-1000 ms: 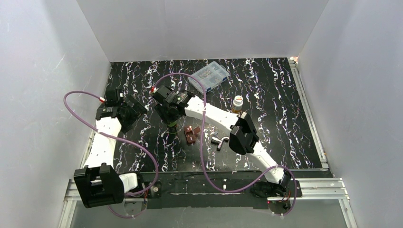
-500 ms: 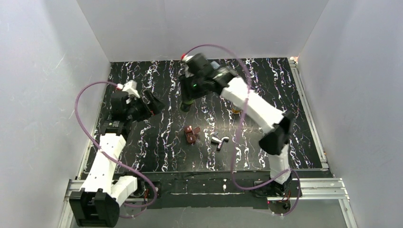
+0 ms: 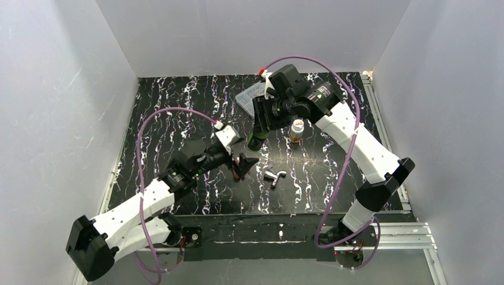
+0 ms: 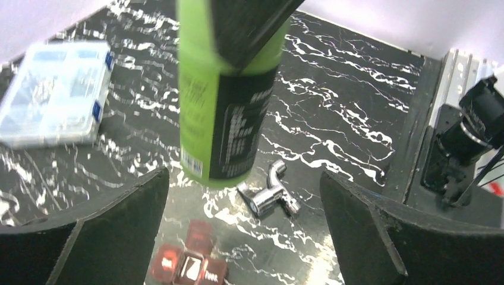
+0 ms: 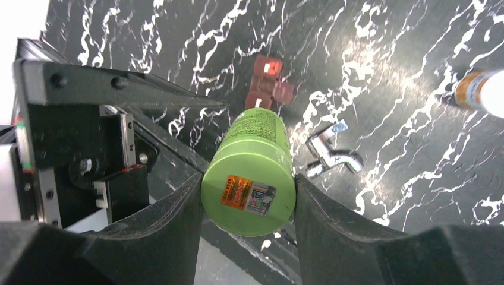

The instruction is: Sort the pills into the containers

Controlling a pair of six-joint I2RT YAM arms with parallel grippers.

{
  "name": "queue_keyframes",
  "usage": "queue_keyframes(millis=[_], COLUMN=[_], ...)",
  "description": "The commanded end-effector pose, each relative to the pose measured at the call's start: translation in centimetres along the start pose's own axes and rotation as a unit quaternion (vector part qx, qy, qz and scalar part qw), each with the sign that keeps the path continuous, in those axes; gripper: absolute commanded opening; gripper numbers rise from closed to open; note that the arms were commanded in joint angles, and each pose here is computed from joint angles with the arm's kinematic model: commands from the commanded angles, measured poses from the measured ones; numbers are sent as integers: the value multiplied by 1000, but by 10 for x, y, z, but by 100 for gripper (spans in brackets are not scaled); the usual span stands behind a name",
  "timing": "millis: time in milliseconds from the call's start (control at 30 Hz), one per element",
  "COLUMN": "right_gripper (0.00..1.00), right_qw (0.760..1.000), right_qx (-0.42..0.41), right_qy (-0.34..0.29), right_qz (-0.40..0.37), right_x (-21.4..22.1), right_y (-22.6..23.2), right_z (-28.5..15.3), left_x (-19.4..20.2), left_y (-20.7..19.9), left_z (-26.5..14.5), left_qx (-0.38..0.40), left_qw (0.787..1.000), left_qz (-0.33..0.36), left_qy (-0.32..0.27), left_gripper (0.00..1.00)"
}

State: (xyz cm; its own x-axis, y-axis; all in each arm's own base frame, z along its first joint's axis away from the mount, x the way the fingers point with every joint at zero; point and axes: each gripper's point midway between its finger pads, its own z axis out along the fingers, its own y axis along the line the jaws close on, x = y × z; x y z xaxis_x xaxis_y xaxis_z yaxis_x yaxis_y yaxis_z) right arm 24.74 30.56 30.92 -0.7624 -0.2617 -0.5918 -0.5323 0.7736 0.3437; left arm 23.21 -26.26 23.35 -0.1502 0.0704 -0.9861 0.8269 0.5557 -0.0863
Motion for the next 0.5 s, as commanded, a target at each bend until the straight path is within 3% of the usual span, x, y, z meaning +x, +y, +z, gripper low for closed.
queue_keyframes(millis=[0, 100, 267, 467], right_gripper=[3, 3, 3, 2], right_qw=[1000, 999, 998, 996], right_qx=[-24, -34, -66, -85], right_qy=[-2, 1, -3, 6], right_qz=[0, 2, 4, 4], right_x=[11, 14, 14, 17], right_y=[12, 17, 32, 41], right_z=[-20, -25, -40, -46], left_x=[-36, -36, -38, -39], left_y=[-11, -17, -22, -22], left_z=[15, 22, 30, 35], left_qx=[5, 4, 10, -2], left_qw=[989, 987, 989, 989], left_qz=[125, 141, 120, 118], left_qy=[-77, -79, -83, -89], left_gripper=[98, 97, 84, 76])
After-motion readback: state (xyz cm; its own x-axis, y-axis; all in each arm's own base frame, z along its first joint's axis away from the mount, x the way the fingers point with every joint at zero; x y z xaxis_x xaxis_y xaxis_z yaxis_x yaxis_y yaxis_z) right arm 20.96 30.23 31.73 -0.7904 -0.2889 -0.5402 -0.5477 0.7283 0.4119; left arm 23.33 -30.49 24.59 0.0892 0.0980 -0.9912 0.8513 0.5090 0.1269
